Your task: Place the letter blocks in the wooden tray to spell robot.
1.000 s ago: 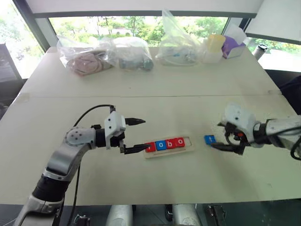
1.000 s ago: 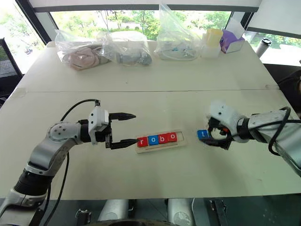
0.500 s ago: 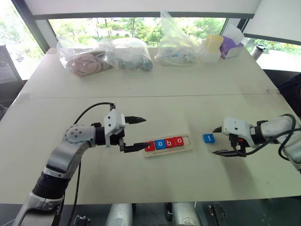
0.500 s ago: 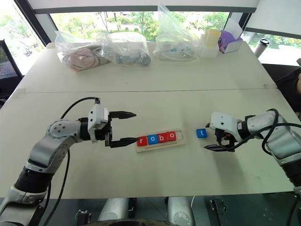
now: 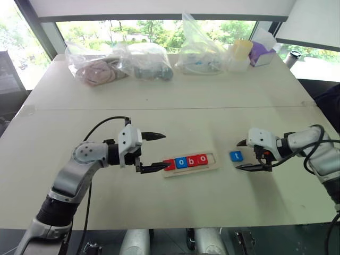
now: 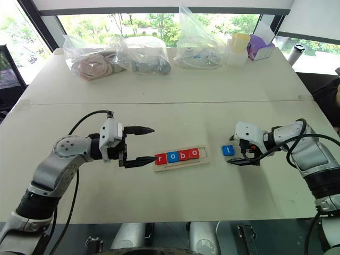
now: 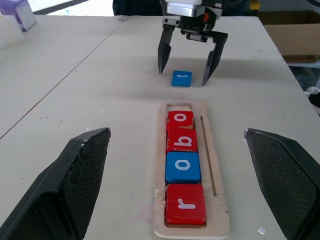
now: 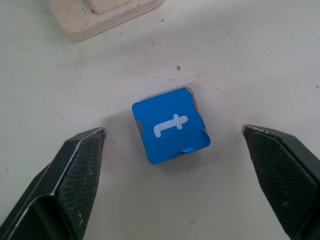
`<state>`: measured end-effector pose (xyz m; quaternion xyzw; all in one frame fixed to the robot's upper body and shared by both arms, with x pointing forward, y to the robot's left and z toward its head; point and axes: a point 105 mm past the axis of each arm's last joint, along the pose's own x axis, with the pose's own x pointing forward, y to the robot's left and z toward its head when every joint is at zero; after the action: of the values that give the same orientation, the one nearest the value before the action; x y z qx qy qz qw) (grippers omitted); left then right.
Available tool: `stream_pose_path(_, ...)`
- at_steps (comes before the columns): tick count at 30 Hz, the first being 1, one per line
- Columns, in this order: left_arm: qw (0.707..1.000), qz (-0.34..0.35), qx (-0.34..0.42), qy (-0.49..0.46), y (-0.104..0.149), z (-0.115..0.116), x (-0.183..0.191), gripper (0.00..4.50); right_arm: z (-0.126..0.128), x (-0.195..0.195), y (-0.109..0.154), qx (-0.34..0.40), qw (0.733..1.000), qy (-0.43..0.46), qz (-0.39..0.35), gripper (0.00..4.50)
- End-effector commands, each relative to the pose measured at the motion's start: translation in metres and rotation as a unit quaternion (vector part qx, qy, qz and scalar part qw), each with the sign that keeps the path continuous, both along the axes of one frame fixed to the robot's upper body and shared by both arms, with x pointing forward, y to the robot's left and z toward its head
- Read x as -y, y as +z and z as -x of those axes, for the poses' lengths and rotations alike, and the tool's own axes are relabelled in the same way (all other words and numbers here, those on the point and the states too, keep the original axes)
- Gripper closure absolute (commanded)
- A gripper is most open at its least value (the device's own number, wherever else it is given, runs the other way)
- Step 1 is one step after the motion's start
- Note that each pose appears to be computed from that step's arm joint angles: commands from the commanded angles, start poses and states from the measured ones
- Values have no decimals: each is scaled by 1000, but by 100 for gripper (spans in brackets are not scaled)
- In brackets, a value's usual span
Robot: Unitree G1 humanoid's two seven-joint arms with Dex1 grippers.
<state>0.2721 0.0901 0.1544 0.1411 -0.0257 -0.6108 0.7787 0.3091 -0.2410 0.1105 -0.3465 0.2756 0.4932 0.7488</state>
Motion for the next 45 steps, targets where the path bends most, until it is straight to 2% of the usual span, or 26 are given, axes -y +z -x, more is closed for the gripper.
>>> stream_pose_path(1, 1000, 8, 18, 1, 9, 3, -1, 0, -6, -2, 7, 16, 1000, 2, -3, 2)
stream_pose_path(5, 1000, 8, 19, 4, 9, 3, 0, 0, -8, -8, 7, 18, 1000, 7, -10, 2)
stream_pose_path(6, 1000, 8, 19, 5, 9, 3, 0, 0, -9, -9, 7, 19, 1000, 9, -11, 26)
stream_pose_path(8, 1000, 8, 19, 6, 10, 2, 0, 0, -10, -11, 7, 21, 1000, 9, -11, 84)
stream_pose_path(12, 1000, 9, 19, 8, 10, 2, 0, 0, -13, -12, 9, 24, 1000, 10, -11, 296)
stream_pose_path(13, 1000, 9, 20, 9, 10, 2, 0, 0, -13, -12, 9, 25, 1000, 11, -11, 338)
stream_pose_path(17, 1000, 9, 20, 11, 11, 2, 0, 0, -14, -13, 15, 40, 999, 22, 8, 337)
stream_pose_path(21, 1000, 8, 20, 13, 10, 1, -1, 0, -9, -34, 32, 53, 996, 70, 2, 337)
stream_pose_path(25, 1000, 9, 20, 14, 11, -1, -1, 0, -3, -52, 38, 48, 993, 109, 6, 337)
stream_pose_path(34, 1000, 9, 23, 18, 11, -4, -2, 0, -4, -71, 26, 11, 993, 119, 14, 337)
stream_pose_path(45, 999, 9, 24, 27, 10, 0, -3, 0, -5, -84, 22, 6, 990, 137, 16, 337)
